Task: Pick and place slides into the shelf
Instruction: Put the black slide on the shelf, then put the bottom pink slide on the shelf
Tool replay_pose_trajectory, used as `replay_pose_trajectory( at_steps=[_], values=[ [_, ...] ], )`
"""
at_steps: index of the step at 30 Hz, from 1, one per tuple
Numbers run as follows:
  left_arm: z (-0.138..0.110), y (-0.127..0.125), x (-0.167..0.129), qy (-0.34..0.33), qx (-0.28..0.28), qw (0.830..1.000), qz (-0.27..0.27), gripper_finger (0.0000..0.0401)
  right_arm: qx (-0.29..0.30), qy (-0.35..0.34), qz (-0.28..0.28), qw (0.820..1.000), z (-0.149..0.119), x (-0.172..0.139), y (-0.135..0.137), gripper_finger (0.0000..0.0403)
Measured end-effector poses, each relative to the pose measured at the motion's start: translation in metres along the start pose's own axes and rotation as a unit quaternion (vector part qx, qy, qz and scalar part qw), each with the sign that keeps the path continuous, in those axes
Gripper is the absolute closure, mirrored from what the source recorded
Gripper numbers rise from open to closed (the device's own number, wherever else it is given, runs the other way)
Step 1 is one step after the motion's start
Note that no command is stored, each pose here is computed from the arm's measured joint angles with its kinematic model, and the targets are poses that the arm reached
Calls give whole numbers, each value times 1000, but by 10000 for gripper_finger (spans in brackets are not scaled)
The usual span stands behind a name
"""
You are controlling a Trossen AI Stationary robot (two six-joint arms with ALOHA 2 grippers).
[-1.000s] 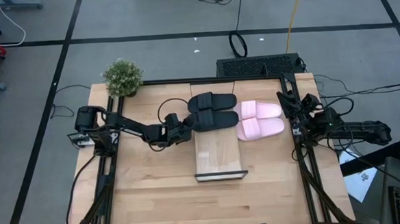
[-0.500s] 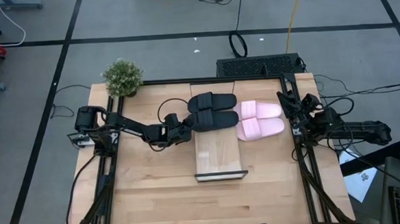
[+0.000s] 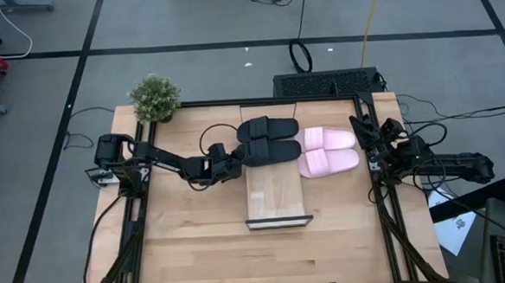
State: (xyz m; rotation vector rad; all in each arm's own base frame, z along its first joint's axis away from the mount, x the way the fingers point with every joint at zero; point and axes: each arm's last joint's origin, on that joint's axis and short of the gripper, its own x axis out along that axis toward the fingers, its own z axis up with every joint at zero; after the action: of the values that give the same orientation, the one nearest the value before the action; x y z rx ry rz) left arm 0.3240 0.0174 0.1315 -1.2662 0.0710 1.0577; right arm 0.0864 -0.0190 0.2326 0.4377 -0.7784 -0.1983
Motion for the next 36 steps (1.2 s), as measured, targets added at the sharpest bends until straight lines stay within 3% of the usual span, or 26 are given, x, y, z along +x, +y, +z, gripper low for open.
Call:
replay_pose_trajectory(
  at_steps=[18,36],
  values=[
    [0,0,0,-4,-7,1000,1,272,2,0,0,1000,0,0,0,266],
    [33,-4,-42,-23,55,996,61,272,-3,0,0,1000,0,0,0,266]
  ],
)
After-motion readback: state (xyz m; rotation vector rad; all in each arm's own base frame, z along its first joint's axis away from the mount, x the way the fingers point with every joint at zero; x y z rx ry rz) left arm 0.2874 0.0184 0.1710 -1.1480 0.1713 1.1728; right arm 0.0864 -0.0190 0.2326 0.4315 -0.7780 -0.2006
